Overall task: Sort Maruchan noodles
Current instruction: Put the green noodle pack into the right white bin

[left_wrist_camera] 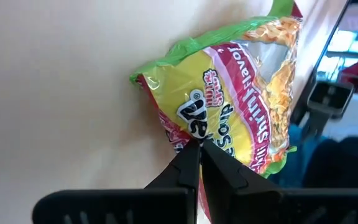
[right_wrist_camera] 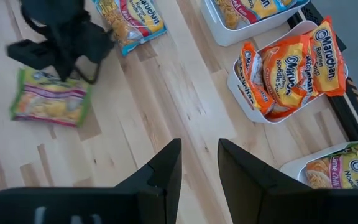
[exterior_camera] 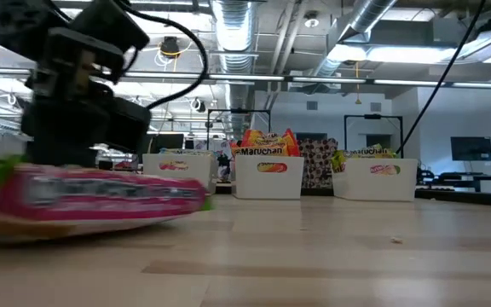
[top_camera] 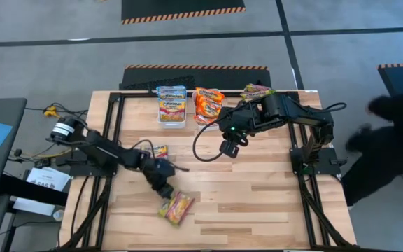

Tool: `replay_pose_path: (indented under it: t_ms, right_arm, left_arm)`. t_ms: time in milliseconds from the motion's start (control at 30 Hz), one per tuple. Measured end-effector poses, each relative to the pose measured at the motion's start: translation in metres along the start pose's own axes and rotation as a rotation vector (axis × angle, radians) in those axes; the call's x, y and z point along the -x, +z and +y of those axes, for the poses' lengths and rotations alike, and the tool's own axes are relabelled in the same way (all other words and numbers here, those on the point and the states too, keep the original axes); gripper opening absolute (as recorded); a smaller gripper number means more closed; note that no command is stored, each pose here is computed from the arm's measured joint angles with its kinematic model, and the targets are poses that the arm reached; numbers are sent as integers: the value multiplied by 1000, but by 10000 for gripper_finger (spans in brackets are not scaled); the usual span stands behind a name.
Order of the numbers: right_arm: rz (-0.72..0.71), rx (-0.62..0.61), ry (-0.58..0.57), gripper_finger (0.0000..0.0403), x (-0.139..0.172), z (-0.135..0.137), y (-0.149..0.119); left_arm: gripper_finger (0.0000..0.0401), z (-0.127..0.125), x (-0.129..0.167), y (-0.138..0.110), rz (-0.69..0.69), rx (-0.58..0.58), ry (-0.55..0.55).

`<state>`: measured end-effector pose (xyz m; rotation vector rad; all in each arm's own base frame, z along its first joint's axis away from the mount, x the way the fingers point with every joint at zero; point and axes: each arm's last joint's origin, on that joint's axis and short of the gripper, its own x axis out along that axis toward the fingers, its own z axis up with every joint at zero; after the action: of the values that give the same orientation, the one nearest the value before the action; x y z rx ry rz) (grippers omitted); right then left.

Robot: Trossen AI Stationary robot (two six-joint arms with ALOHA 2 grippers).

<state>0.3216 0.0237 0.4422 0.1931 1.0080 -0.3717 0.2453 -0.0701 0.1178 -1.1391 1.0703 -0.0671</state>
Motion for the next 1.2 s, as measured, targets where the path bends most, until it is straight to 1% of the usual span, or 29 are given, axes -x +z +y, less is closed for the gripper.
replay_pose_path:
  t_ms: [167,333,433,500,633,767,867,1000,1100,1200]
  right_arm:
    - [1,-16,3,127,0,1,0]
    - [12,-10,32,127,1,4,-2]
    - [28,-18,62,133,1,4,-2]
    - [31,-50,67,143,1,4,-2]
    - [38,-110,77,174,1,7,-3]
    - [42,-138,88,210,3,13,-6]
    - [46,-159,101,227,5,20,-9]
    - [47,-192,109,227,9,30,-15]
    - [29,-194,100,221,13,41,-21]
    - [18,-197,59,217,11,52,-29]
  left_arm:
    - [0,4,10,22,-78,-40,-11]
    - [0,-10,16,40,-116,-161,-52]
    - [0,-15,19,47,-117,-212,-40]
    - [0,-18,22,52,-119,-248,-26]
    - [0,-18,25,57,-105,-288,13]
    - [0,-19,29,61,-66,-346,32]
    - [0,-19,31,61,-32,-365,66]
    - [0,-20,33,61,1,-382,97]
    - [0,-21,33,61,4,-401,102]
    - [0,-21,33,61,5,-412,103]
